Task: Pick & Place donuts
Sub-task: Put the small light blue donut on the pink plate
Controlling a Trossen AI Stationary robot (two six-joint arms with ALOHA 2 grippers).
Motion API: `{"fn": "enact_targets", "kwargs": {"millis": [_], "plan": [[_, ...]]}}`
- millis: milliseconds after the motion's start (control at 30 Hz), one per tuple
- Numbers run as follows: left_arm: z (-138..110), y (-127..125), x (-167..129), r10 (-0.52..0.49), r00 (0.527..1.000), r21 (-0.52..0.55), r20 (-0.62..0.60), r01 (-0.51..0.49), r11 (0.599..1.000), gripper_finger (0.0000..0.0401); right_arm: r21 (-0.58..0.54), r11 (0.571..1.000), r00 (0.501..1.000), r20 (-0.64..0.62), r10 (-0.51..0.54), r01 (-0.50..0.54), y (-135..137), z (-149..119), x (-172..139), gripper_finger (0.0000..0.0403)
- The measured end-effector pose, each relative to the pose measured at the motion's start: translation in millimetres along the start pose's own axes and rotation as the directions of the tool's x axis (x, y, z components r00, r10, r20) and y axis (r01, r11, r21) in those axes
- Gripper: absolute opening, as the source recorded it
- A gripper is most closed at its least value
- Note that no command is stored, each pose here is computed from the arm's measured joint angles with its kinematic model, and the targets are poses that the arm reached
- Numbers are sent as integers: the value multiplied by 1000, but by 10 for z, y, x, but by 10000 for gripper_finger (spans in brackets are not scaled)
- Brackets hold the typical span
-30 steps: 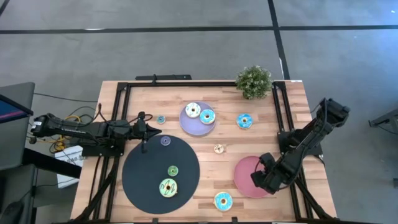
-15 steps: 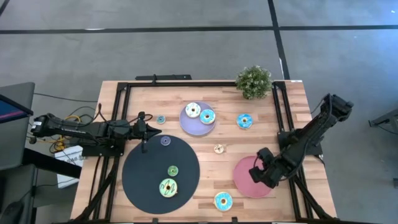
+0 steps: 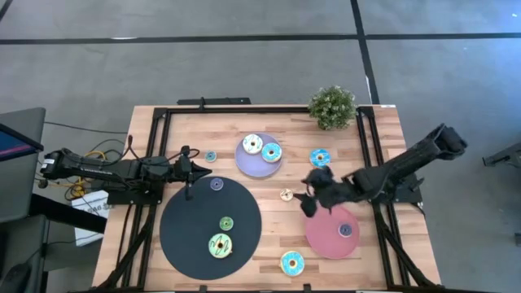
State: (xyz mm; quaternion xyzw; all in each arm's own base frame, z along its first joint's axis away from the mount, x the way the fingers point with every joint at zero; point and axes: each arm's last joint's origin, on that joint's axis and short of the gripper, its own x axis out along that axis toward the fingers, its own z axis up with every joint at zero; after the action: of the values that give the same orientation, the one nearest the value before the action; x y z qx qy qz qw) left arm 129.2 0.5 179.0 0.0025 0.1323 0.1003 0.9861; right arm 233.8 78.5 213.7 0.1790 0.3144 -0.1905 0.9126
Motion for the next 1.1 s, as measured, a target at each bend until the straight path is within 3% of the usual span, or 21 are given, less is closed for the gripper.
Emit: {"fn": "enact_targets", "kwargs": {"millis": [100,267,400,633,1100], "plan": [[0,0,0,0,1000,1,0,0,1000,0,-41,997,996,72,61,-58,-14,192,167,296],[2,0,0,-1,1000,0,3,1,1000,0,-17,997,997,14,76,-76,-139,360,398,296],[-5,-1,2,-1,1000,2,-4,1,1000,0,-11,996,992,-91,83,-85,-181,373,554,296],[-5,-1,2,-2,1000,1,-5,2,1000,0,-11,994,981,-163,103,-107,-141,351,714,296],[13,-1,2,-2,1000,-54,14,3,999,0,-26,999,960,-278,-38,32,-381,215,609,296]]}}
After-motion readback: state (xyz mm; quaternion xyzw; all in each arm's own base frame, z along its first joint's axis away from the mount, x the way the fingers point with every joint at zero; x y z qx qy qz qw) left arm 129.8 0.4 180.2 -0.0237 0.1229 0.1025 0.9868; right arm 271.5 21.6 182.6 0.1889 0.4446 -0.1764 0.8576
